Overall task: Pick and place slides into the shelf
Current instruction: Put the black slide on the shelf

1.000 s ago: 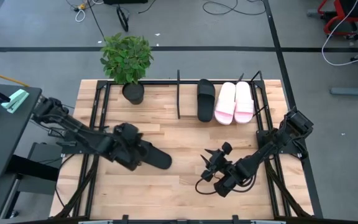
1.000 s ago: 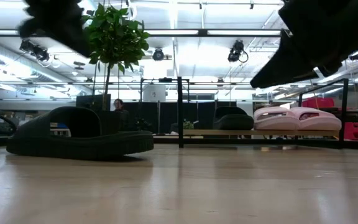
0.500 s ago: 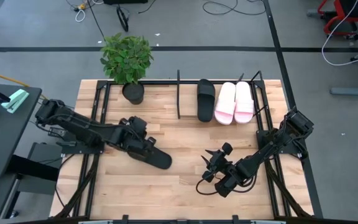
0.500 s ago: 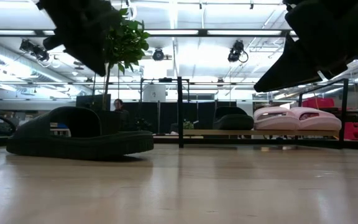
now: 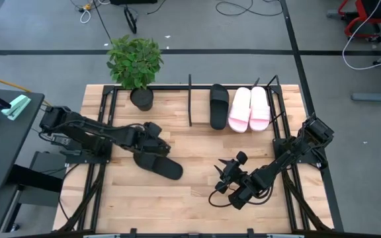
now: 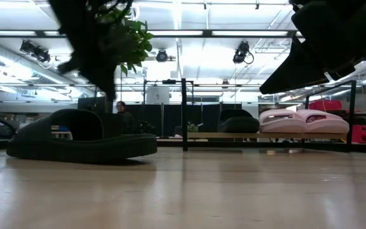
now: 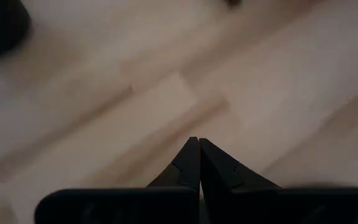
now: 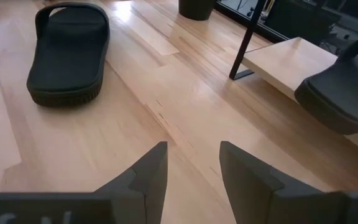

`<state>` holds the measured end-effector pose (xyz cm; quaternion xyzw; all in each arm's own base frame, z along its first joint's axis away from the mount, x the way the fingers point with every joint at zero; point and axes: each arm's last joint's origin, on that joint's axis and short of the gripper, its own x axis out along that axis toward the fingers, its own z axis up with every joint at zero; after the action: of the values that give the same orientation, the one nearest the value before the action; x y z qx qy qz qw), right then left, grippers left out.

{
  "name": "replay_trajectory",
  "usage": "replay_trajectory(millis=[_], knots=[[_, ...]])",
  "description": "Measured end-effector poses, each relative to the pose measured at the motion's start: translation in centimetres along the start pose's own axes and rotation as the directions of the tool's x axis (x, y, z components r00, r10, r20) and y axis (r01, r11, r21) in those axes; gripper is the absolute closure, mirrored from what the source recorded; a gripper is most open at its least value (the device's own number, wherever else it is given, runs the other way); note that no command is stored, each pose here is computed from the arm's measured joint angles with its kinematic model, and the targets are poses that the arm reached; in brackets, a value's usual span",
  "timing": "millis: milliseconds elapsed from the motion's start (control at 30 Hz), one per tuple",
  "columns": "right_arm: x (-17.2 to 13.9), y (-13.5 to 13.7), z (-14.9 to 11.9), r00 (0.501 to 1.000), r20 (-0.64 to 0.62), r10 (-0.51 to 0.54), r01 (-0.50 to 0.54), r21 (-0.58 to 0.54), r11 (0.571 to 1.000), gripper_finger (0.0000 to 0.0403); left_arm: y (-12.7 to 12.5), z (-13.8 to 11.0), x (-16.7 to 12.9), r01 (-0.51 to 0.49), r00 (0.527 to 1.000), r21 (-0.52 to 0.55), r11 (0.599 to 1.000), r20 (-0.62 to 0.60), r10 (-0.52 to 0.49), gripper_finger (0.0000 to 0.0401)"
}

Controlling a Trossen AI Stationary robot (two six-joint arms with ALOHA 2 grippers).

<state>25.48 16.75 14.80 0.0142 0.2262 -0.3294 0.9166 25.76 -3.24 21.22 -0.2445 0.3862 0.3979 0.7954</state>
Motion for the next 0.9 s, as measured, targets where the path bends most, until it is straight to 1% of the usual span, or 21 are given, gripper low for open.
replay_trajectory(millis=[100, 200, 233, 367, 467, 533, 633, 800, 900], knots=[[0.0, 0.0, 0.0, 1.0, -0.001, 0.0, 0.0, 0.002, 1.0, 0.0251, 0.7, -1.7, 1.3, 0.023, 0.998, -0.03, 0.999, -0.052, -0.024, 0.0397], [0.0, -0.1, -0.1, 1.0, -0.004, -0.001, 0.001, 0.001, 1.0, 0.0251, 1.9, -3.1, 1.6, -0.013, 0.997, -0.043, 0.999, -0.081, 0.009, 0.0394], [0.0, -0.1, -0.1, 1.0, -0.005, -0.001, 0.001, 0.0, 1.0, 0.0251, 2.0, -3.3, 1.5, 0.0, 0.997, -0.061, 0.998, -0.074, -0.005, 0.039], [0.0, -0.1, -0.2, 1.0, -0.009, 0.002, -0.002, 0.0, 1.0, 0.0251, 3.1, -3.4, 0.1, 0.049, 0.997, -0.071, 0.996, -0.056, -0.053, 0.0377], [0.1, -0.1, -0.3, 1.0, -0.014, 0.005, -0.005, 0.0, 1.0, 0.0251, 4.4, -3.2, -1.2, 0.067, 0.996, -0.081, 0.994, -0.047, -0.071, 0.0377], [0.1, -0.4, -0.7, 1.0, -0.028, 0.004, -0.004, -0.013, 1.0, 0.0251, 5.4, -3.4, -1.8, 0.095, 0.993, -0.116, 0.989, -0.056, -0.102, 0.0382], [0.3, -0.9, -1.4, 0.999, -0.054, 0.003, -0.003, -0.002, 1.0, 0.0251, 6.6, -4.1, -2.3, 0.194, 0.973, -0.185, 0.963, -0.091, -0.214, 0.0392], [0.5, -1.6, -2.4, 0.996, -0.088, -0.001, 0.004, 0.028, 1.0, 0.0251, 8.8, -6.0, -2.2, 0.254, 0.939, -0.301, 0.919, -0.15, -0.308, 0.0396], [0.6, -1.8, -2.8, 0.995, -0.098, -0.004, 0.008, 0.045, 0.999, 0.0251, 9.4, -7.0, -2.2, 0.309, 0.911, -0.366, 0.878, -0.153, -0.384, 0.0384]])
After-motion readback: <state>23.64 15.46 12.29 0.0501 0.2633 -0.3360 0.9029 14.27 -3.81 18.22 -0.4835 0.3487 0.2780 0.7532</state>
